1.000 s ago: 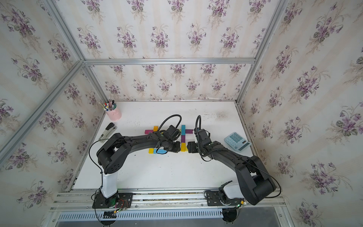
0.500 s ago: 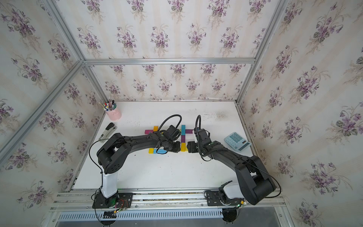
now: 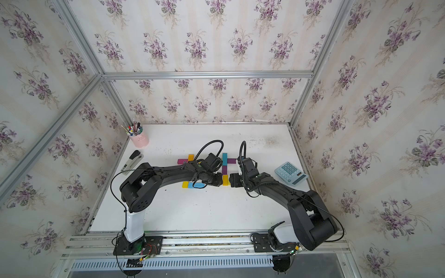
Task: Assemble the letter t with building blocks
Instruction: Adjust the building block at the center of the board.
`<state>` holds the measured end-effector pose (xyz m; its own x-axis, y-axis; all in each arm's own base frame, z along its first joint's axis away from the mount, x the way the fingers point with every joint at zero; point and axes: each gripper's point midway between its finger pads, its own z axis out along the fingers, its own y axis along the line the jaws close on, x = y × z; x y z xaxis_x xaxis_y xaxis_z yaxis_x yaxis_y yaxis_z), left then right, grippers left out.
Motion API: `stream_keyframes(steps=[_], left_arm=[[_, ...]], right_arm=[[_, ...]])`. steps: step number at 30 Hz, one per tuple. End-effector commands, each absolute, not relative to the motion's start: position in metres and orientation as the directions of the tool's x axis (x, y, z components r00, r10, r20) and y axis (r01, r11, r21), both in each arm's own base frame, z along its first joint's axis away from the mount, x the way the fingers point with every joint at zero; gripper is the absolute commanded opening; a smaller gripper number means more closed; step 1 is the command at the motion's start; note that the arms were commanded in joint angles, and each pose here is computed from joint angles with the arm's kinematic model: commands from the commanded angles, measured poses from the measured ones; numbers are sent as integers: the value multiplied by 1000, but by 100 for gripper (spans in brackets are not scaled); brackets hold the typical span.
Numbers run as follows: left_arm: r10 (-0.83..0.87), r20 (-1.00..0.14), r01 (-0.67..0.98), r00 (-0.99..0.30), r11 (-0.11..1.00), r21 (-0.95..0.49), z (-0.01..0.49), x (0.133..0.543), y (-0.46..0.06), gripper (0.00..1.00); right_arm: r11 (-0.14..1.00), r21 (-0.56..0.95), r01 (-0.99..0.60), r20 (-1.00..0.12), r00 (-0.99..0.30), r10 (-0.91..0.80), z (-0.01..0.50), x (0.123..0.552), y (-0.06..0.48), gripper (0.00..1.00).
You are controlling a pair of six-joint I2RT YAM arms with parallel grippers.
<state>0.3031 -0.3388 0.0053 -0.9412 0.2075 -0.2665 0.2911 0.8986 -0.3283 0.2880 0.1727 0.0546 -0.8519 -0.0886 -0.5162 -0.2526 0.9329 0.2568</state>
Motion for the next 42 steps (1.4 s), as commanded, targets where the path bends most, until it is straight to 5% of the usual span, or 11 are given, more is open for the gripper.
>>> stream_keyframes(steps=[1,9,24,33,42], left_arm=[[207,-95,216,-974,971,-100,-29,269,-275,35],[214,-250,228,-944,973,-27,18,295,-255,39],[267,-337,343,-903,921,-188,41,295,-287,41],[251,-358,293,-900,954,-69,62,301,-228,51],[93,-370,124,-924,991,-59,70,303,-156,43]], right_arm=[[933,254,-255,-534,-842,-85,58,292,174,76],[958,251,-141,-532,-847,15,62,299,149,76],[992,58,110,-394,-911,124,23,266,83,63],[994,74,82,-389,-915,104,18,286,89,62],[995,19,100,-375,-922,100,12,293,82,62]])
